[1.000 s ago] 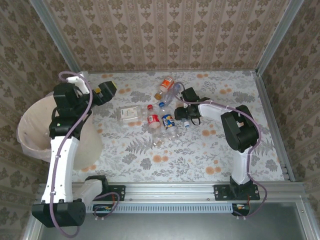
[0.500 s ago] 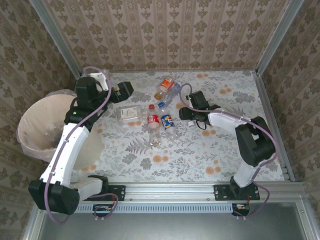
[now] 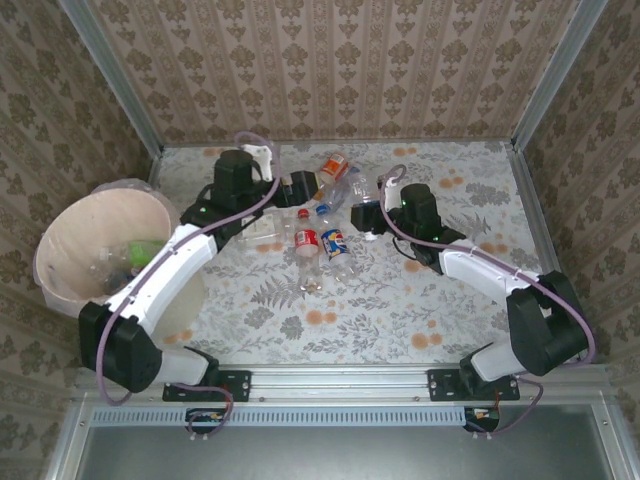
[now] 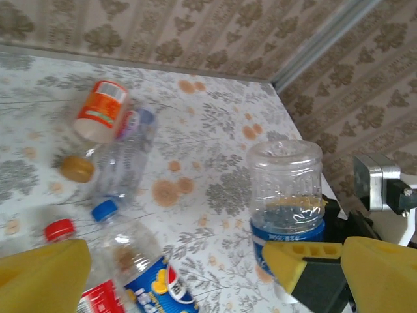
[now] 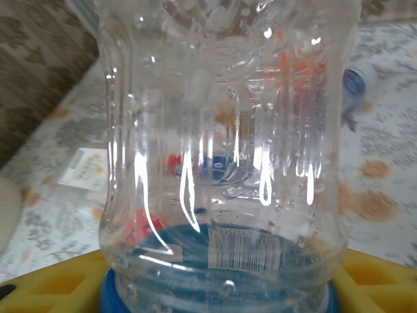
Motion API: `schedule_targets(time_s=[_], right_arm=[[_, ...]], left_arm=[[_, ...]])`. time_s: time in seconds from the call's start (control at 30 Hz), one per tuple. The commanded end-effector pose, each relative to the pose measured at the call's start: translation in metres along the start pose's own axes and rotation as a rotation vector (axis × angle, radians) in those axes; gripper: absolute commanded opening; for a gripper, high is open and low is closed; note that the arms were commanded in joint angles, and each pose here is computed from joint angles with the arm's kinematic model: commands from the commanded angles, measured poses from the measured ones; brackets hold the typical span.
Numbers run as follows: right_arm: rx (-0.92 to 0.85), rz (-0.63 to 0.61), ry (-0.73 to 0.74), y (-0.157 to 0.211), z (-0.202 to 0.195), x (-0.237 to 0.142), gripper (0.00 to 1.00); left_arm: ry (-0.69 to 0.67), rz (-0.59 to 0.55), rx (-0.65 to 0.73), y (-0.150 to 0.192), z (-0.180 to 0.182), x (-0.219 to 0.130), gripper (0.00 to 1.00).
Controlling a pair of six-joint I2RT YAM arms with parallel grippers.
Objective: Put the plastic bottles in the bin
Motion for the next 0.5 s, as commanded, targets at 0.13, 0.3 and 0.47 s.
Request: schedule_targets(time_s=[0.13,0.3,0.47], right_arm=[[0.03,-0.064,-0.219,-0.014,0.029,-0.007,0.54],[0.022,-0.044,-0.295,-0.013,0.038,-0.006,0.54],[0.004,-0.035,-0.321,-0.012,0.044,-0.008,0.54]], left_arm=[[0.145,-0.05,0.008,-0.013,-0.029,0.038,1.0],[0.211,-0.015,-0.018,-0.008,-0.038,0.063,1.0],[0.226,-0.011,-0.003,-0.01,-0.041,0.077,1.0]])
Point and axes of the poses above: each hand's point on the last joint's axis, 136 mm out from that joint toward the fingers, its own x axis out along the fingers, its own z axis along the line the jaws close on, y = z × x, the point moved 9 cm from there along -x, back along the fingers, and after that the axes turned 13 degrees about x, right-handed, at the moved point
